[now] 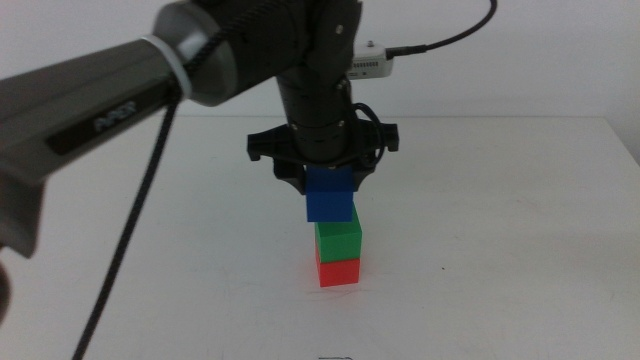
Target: Stack red cubes first, then green, then blue cubes in a specific spot.
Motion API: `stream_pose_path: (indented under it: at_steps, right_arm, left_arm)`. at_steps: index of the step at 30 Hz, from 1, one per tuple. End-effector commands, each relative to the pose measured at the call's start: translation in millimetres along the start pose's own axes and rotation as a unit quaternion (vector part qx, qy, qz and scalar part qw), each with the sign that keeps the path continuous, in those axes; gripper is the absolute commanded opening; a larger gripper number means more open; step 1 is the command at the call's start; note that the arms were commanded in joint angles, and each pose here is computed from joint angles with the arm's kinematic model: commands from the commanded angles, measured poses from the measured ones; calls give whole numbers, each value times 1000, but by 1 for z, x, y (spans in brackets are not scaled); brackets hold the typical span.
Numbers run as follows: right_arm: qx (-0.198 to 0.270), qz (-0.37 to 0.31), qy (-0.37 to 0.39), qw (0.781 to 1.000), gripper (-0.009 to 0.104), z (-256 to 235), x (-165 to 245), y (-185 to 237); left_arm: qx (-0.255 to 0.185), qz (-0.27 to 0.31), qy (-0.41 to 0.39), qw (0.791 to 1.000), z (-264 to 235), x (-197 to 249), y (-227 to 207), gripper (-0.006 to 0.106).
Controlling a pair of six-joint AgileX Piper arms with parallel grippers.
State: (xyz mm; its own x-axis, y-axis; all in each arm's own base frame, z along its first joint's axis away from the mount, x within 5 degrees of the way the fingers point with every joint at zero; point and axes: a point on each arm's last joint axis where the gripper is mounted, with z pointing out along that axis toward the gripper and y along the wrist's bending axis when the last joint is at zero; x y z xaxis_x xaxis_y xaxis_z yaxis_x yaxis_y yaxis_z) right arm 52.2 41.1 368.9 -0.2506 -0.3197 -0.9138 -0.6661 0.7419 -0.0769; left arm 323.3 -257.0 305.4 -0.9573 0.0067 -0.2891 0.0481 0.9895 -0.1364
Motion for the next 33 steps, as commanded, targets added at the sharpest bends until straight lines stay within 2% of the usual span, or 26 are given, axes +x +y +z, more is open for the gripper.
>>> stream_pose_path:
  at_steps: [1,10,29,33]
  right_arm:
    - [10,-11,-42,999,87,-3,-12,-2]
    - [10,-11,-42,999,87,-3,-12,-2]
    - [10,-11,-42,999,87,-3,-12,-2]
    - [10,-11,-42,999,87,-3,-12,-2]
  left_arm:
    - [26,-4,-40,999,-32,-3,-5,12]
    - [26,-22,-39,999,-21,-5,-10,12]
    - [26,-22,-34,999,1,-8,-16,12]
    - [15,-21,-22,999,1,-6,-14,15]
